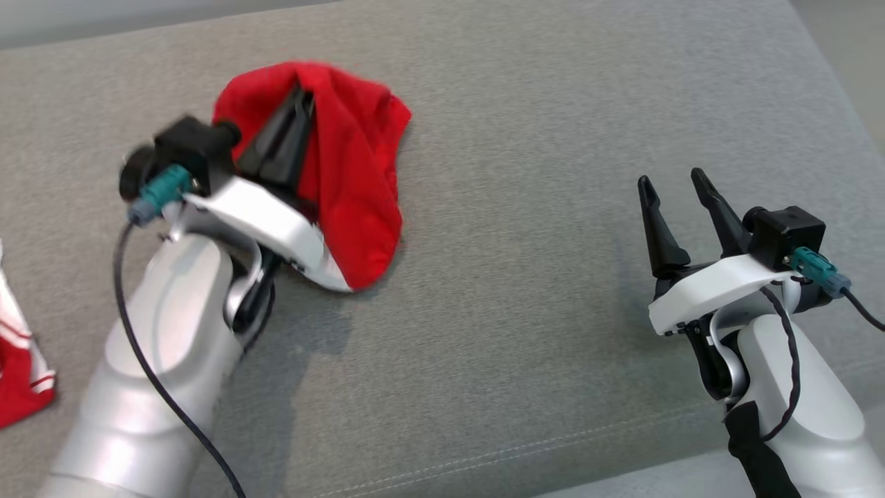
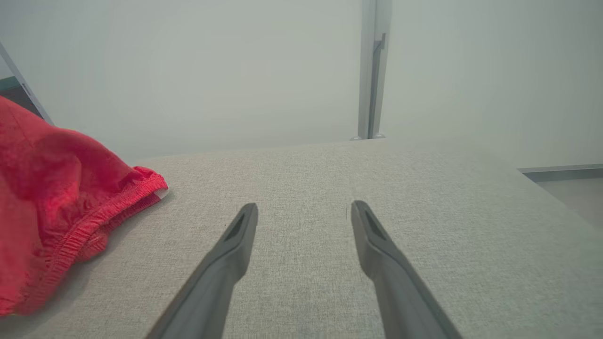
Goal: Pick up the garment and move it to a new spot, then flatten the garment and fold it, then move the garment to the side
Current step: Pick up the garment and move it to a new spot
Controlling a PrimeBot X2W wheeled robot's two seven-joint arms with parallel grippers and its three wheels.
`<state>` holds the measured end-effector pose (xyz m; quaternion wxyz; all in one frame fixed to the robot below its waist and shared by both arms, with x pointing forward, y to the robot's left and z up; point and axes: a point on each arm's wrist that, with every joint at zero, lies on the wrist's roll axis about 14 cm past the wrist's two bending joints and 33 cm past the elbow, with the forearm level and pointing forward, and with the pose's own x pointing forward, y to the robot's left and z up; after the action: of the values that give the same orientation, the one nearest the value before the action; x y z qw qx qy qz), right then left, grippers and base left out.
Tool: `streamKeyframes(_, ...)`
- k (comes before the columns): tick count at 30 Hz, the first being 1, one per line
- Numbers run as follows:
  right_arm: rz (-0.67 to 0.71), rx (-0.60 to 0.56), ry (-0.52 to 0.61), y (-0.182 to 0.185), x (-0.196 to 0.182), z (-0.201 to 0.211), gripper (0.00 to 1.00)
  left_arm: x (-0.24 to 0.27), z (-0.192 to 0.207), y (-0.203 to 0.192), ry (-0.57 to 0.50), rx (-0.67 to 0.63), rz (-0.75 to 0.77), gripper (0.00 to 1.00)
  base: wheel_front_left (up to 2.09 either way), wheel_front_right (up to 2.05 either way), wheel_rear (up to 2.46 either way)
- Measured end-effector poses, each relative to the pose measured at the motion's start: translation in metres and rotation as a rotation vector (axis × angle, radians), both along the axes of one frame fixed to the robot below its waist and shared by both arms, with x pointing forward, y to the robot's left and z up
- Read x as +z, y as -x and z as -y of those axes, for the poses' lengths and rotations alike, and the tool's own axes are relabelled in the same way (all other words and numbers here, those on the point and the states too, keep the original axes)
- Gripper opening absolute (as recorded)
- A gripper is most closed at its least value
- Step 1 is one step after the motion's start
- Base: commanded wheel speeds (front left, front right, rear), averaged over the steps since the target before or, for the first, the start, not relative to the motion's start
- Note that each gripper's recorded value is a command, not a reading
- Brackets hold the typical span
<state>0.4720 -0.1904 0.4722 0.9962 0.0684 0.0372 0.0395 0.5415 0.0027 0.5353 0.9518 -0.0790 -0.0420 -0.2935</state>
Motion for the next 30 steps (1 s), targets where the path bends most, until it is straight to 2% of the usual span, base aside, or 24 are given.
streamKeyframes(1, -0.001, -0.008, 0.001, 0.002, 0.001, 0.004, 1.0, -0.011, 0.004, 0.003, -0.007, -0.005, -0.029, 0.16, 0.0, 0.0, 0.0)
streamKeyframes(2, -0.001, -0.015, -0.001, 0.005, 0.001, 0.006, 1.0, -0.025, 0.008, 0.007, -0.015, -0.008, -0.067, 0.93, 0.0, 0.0, 0.0)
streamKeyframes(3, -0.001, -0.019, -0.003, 0.007, 0.002, 0.008, 1.0, -0.038, 0.01, 0.013, -0.024, -0.012, -0.103, 1.0, 0.0, 0.0, 0.0)
streamKeyframes(6, 0.011, -0.026, -0.008, 0.012, 0.009, 0.01, 1.0, -0.069, 0.011, 0.034, -0.06, -0.012, -0.188, 1.0, 0.0, 0.0, 0.0)
streamKeyframes(9, 0.029, -0.014, -0.014, 0.013, 0.017, 0.007, 1.0, -0.08, -0.001, 0.046, -0.076, 0.017, -0.215, 1.0, 0.0, 0.0, 0.0)
streamKeyframes(15, 0.049, 0.049, -0.023, 0.009, 0.024, -0.016, 1.0, -0.072, -0.039, 0.056, -0.091, 0.119, -0.178, 1.0, 0.0, 0.0, 0.0)
streamKeyframes(21, 0.057, 0.102, -0.034, 0.011, 0.027, -0.038, 1.0, -0.058, -0.09, 0.072, -0.073, 0.278, -0.137, 1.0, 0.0, 0.0, 0.0)
streamKeyframes(30, 0.08, 0.15, -0.039, 0.024, 0.037, -0.057, 1.0, -0.045, -0.141, 0.112, -0.061, 0.434, -0.096, 1.0, 0.0, 0.0, 0.0)
